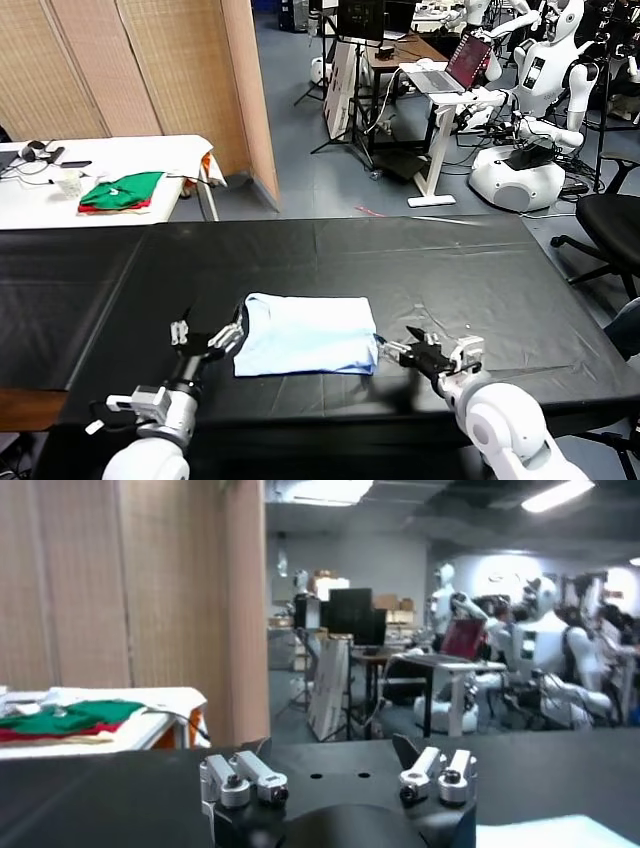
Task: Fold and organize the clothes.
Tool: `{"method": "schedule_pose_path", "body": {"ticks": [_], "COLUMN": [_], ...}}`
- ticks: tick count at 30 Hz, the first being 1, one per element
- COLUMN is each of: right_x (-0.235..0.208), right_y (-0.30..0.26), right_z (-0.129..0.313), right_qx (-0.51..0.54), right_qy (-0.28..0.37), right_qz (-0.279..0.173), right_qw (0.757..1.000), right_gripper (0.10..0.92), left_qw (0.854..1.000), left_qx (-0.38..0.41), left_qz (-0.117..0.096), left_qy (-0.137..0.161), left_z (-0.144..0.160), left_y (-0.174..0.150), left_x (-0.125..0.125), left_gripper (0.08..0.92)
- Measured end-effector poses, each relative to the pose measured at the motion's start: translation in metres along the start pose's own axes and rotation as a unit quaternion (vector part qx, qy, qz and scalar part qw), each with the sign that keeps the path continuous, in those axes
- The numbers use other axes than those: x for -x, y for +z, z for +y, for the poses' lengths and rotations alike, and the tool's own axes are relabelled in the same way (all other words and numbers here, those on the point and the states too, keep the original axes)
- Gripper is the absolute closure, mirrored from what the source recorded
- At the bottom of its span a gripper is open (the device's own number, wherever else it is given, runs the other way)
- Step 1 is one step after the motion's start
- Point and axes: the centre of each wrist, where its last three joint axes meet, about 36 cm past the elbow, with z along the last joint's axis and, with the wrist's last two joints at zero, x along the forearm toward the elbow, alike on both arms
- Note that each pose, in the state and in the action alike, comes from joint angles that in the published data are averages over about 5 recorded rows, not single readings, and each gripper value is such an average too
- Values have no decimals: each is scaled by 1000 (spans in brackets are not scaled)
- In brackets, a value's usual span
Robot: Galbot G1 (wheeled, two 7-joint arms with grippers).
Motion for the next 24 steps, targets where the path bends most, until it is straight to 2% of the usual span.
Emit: {"method": "schedule_pose_path", "body": {"ticks": [4,9,16,24], "right_x": [-19,-52,-89,-127], "right_y": [-1,9,52,100], "right_z": [-1,9,28,55], "right_qx": [-7,-24,-70,-95], "right_qy": [13,25,90,163], "right_qz": [-31,-84,-171,-201], "right_qw": [999,996,979,961], "right_gripper": [116,115,115,115], "left_qw": [1000,999,997,991], "left_qx": [-10,-8,2,6], "left_qz": [29,52,82,132], "left_qy": [-8,-12,-7,-5], "left_z": [6,12,15,15], "left_y": [-9,-21,-31,-28], "left_x": [-11,-31,-58,-76], "left_gripper": [92,92,92,92]}}
